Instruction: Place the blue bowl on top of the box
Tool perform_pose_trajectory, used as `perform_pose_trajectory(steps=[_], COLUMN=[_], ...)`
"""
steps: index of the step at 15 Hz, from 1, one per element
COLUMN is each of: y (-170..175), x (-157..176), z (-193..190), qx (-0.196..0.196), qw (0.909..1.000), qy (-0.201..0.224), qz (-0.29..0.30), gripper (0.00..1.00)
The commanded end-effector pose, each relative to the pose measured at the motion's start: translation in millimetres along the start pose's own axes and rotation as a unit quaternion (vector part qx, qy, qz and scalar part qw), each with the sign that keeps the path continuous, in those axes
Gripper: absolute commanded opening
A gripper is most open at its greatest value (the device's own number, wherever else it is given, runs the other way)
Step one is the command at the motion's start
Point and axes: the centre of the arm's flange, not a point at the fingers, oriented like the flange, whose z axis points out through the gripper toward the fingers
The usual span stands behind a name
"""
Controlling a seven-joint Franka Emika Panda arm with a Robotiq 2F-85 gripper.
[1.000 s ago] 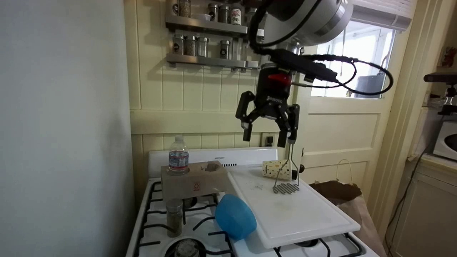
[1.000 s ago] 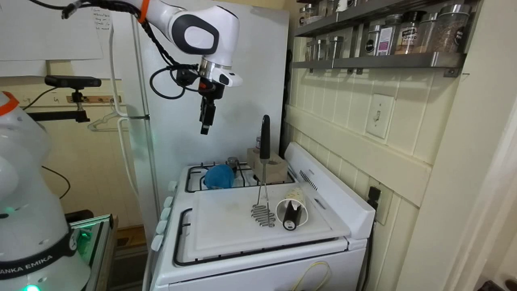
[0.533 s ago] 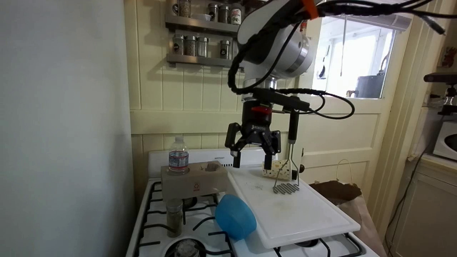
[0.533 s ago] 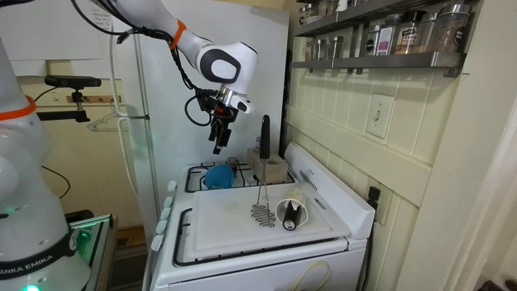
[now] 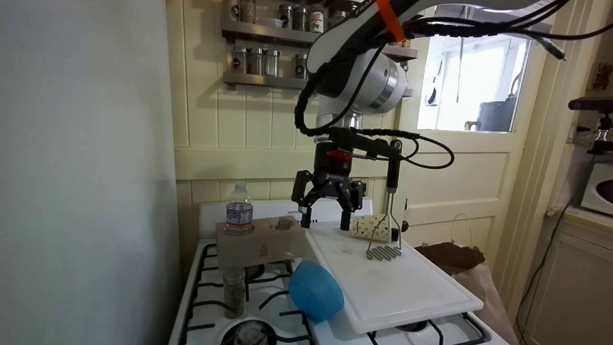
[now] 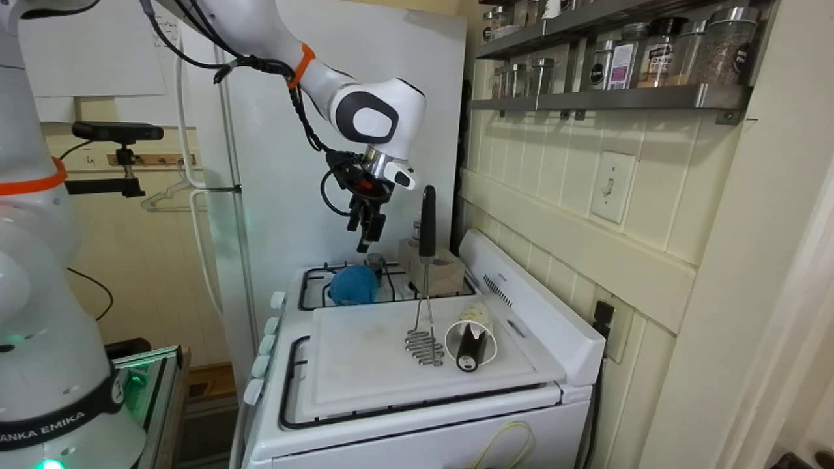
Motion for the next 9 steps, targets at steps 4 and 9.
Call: perform_pose_trajectory(steps=[4,9], y=[6.2,-0.8], x=[21.5,33.3], z=[50.9,79.0], qx=[0.076,0.095], qw=[0.994,0.9899], qy=[-0.031,-0.06], qz=[-0.072,-0.085], gripper=[1.0,1.0])
